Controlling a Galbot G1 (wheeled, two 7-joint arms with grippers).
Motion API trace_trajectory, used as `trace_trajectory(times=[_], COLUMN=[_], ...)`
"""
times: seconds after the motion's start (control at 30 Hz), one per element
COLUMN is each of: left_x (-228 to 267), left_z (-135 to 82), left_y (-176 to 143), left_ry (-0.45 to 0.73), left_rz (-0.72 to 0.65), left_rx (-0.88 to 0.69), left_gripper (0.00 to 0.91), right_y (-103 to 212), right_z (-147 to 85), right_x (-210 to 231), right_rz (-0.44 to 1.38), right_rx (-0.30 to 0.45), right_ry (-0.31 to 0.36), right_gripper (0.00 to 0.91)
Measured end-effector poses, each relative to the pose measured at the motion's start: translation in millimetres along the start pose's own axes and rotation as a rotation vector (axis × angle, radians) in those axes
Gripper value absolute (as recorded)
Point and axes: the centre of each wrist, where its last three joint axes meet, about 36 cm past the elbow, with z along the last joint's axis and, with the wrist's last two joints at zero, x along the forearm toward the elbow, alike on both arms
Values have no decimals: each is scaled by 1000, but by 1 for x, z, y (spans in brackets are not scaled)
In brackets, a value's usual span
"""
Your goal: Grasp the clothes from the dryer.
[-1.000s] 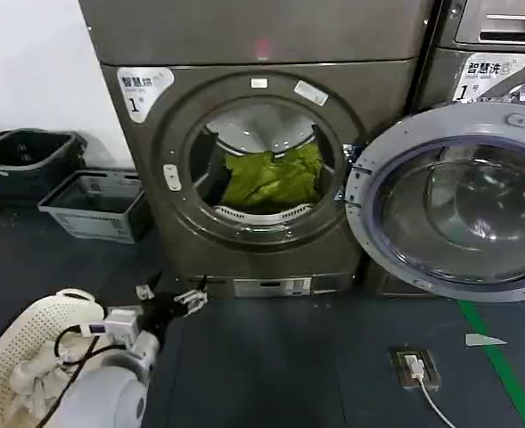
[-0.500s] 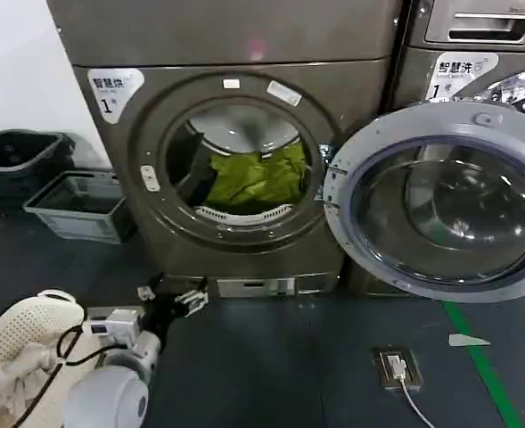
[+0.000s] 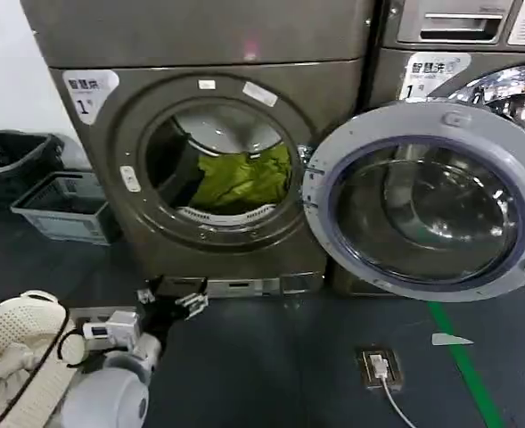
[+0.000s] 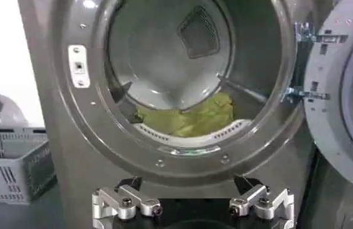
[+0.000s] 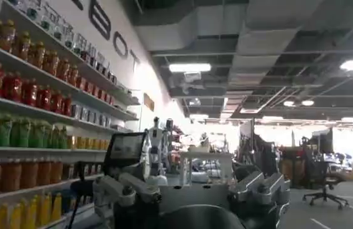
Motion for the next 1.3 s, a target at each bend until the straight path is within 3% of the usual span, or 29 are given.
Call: trace_trajectory(times=[1.3], left_x=[-1], left_z=[-1], left_y=[2], left_ry=[-1], left_rz=[-9], left_rx=[-5], left_gripper=[907], right_y=[-11], right_z=[6], right_x=[9], right_rz=[125], right_rx=[-92], right_ry=[-77], right_gripper=[907])
